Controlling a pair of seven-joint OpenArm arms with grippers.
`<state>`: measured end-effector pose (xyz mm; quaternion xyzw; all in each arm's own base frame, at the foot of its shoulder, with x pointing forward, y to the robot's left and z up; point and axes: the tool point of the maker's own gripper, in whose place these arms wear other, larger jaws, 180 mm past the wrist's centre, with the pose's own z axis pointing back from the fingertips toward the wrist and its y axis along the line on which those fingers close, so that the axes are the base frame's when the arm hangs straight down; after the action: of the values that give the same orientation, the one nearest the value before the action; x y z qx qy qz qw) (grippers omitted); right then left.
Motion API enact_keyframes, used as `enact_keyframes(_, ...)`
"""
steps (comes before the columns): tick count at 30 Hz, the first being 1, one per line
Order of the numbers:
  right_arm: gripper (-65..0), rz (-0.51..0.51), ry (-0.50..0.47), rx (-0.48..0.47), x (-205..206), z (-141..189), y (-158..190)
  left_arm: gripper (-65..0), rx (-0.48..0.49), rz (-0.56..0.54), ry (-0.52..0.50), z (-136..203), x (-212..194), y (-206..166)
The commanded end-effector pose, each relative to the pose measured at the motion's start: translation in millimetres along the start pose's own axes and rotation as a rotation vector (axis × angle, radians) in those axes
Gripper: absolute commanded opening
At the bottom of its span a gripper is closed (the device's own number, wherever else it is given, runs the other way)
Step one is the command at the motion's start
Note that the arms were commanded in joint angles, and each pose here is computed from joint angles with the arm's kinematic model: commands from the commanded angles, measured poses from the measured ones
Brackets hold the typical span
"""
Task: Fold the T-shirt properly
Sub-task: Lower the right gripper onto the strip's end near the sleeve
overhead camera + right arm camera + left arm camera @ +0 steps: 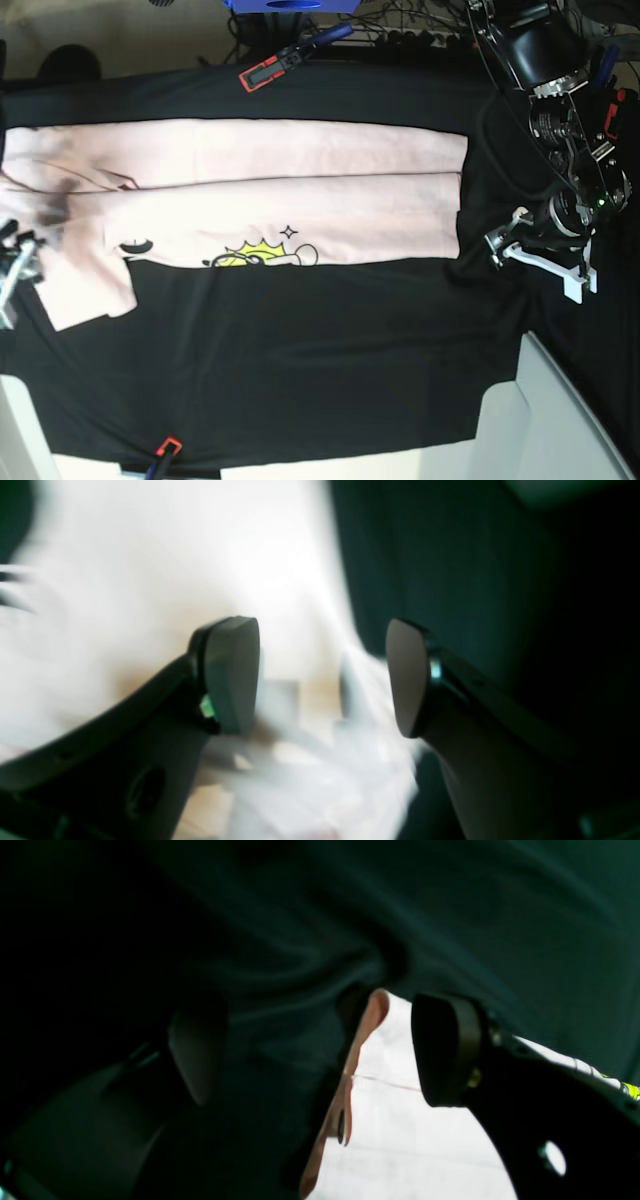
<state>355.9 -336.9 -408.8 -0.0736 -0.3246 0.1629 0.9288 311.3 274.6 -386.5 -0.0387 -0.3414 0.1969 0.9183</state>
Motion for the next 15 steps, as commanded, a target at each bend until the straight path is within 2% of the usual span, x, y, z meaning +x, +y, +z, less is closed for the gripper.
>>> enact_keyframes(1, -26.7, 0.024, -0.039, -0.044, 23.0, 4.7, -19.7, -9.2, -0.012, -0.006, -0.047, 3.7, 16.9, -3.1)
enact_keyframes(3, -26.7, 0.030, -0.038, -0.007, 33.2, -7.5, -3.0, -9.2, -0.010, -0.005, -0.046, 3.7, 17.0, -2.0)
enact_keyframes(9, -26.4, -0.016, -0.001, 0.035, 42.8, -31.3, 9.6, -9.2, 0.000, -0.012, -0.036, 5.0, 10.6, 2.5)
enact_keyframes(12, -26.3, 0.044, 0.032, 0.077, 44.0, -42.0, 31.9, -9.2, 0.001, -0.009, -0.029, 3.9, 8.2, 3.4)
enact_keyframes(15, -26.1, 0.079, 0.025, 0.119, 53.5, -48.4, 57.0, -9.2, 0.001, -0.010, -0.030, 4.2, 8.6, 3.2)
